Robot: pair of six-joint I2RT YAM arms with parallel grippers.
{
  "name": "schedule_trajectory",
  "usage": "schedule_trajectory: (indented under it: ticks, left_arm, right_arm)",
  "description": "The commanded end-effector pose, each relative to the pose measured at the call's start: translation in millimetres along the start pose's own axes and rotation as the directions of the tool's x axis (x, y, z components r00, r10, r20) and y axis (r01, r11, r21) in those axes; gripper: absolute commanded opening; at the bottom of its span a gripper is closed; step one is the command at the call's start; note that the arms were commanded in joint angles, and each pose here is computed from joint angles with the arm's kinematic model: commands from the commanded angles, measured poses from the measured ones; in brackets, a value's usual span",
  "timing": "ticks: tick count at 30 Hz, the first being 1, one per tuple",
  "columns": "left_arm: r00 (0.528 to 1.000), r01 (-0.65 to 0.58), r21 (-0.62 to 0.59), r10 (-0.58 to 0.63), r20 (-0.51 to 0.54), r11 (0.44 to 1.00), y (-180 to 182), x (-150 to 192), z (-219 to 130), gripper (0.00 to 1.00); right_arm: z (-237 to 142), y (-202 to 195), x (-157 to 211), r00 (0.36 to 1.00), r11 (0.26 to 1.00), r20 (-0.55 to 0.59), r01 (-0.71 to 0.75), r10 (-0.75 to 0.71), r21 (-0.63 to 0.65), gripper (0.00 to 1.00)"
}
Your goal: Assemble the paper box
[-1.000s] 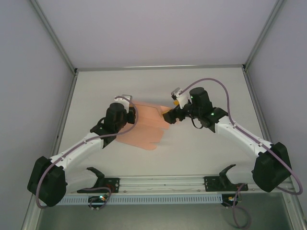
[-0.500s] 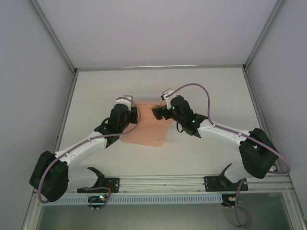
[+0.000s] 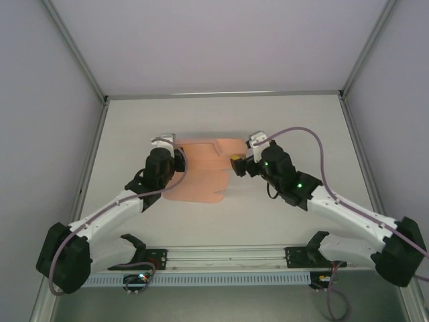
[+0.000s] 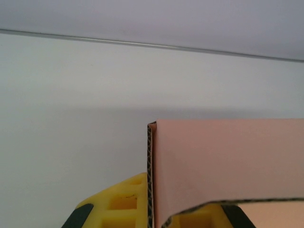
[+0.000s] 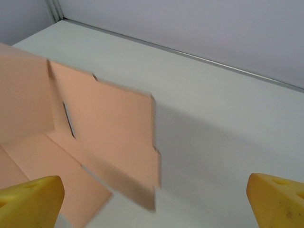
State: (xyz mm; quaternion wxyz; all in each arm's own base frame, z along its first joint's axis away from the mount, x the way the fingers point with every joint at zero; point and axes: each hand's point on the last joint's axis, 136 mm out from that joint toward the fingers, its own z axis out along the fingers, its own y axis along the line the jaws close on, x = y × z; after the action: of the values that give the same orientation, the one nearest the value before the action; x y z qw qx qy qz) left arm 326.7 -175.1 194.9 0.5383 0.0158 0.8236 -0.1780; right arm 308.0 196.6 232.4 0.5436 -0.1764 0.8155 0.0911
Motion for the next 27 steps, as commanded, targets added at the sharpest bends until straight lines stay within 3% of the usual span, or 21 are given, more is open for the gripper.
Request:
schedule_trajectory:
  ticks: [1,8,27]
  left_arm:
    - [0.998,0.033,0.023,-0.034,0.051,0.999,-2,-14,-8,0.0]
    - [0.998,0.029,0.038,-0.031,0.062,0.999,-3,-17,-12,0.0]
    - [1.0,-0.027,0.114,0.028,-0.003,0.993,-22,0,6,0.0]
  right_arm:
    - [-6,-10,56,0.983,1.0,-0.182,0.005,-0.002,0.013,1.0]
    - [7,-9,71,0.975,0.997,-0.21,-0.072,0.067,-0.016,1.0]
    - [48,32,16,0.992,0.982,-0.115,-0.076,0.056,-0.175,1.0]
